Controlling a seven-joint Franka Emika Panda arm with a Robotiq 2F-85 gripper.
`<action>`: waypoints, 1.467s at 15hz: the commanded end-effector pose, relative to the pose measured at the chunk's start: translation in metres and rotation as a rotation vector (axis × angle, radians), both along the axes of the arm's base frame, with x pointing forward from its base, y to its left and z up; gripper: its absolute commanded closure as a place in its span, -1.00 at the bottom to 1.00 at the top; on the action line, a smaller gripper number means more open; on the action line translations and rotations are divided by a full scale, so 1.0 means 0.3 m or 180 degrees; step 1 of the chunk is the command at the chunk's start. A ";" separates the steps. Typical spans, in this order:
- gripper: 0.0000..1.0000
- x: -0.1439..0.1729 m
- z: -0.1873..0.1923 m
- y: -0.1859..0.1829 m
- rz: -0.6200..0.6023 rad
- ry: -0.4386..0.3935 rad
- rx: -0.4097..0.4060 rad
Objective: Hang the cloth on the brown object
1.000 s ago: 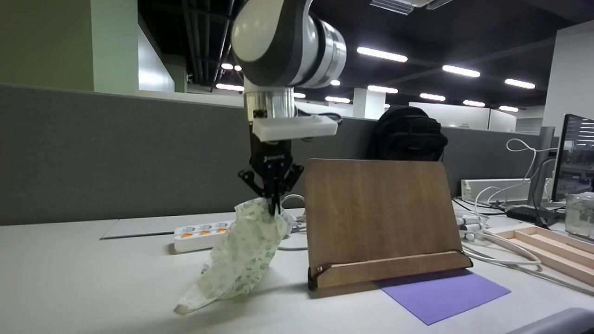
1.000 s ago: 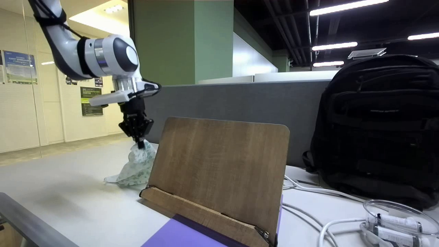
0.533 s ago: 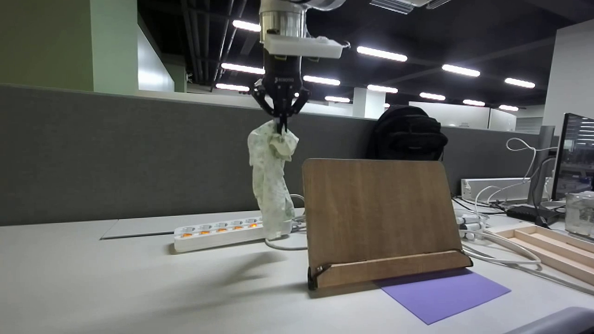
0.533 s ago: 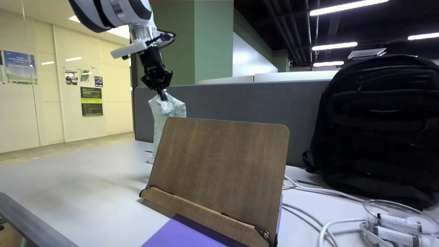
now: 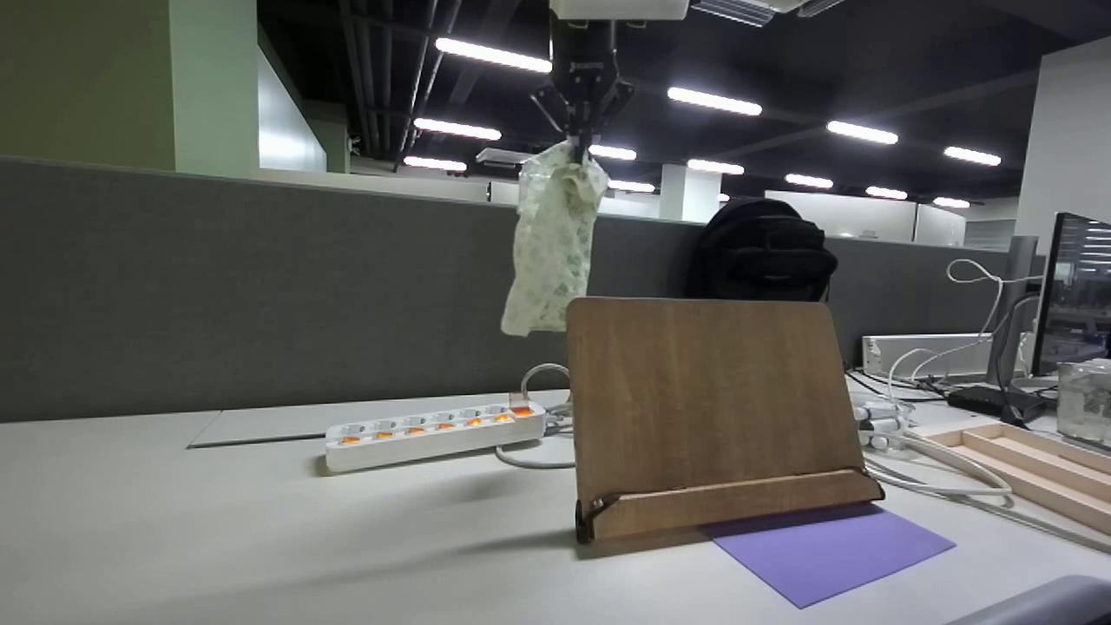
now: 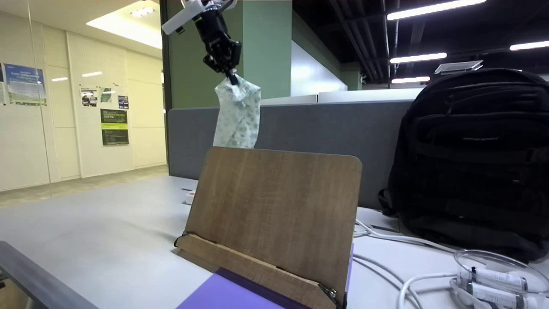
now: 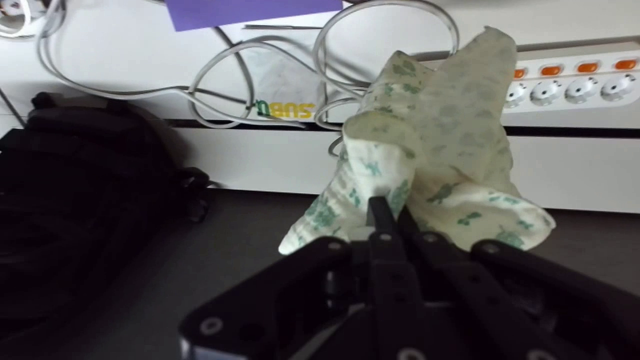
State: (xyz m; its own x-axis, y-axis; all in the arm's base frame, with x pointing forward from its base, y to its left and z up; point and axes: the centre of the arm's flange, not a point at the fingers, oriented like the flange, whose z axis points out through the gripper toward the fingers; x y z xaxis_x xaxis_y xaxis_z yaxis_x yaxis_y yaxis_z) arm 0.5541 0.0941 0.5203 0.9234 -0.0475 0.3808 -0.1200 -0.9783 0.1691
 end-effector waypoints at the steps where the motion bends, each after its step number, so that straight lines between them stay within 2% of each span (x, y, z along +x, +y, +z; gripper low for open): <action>1: 0.99 -0.093 0.118 -0.117 -0.0379 -0.0122 -0.0118; 5: 0.99 -0.207 0.134 -0.224 -0.0633 -0.0040 -0.0216; 10: 0.99 -0.329 0.023 -0.290 -0.0827 0.0229 -0.0253; 22: 0.99 -0.424 -0.200 -0.374 -0.1108 0.0701 -0.0216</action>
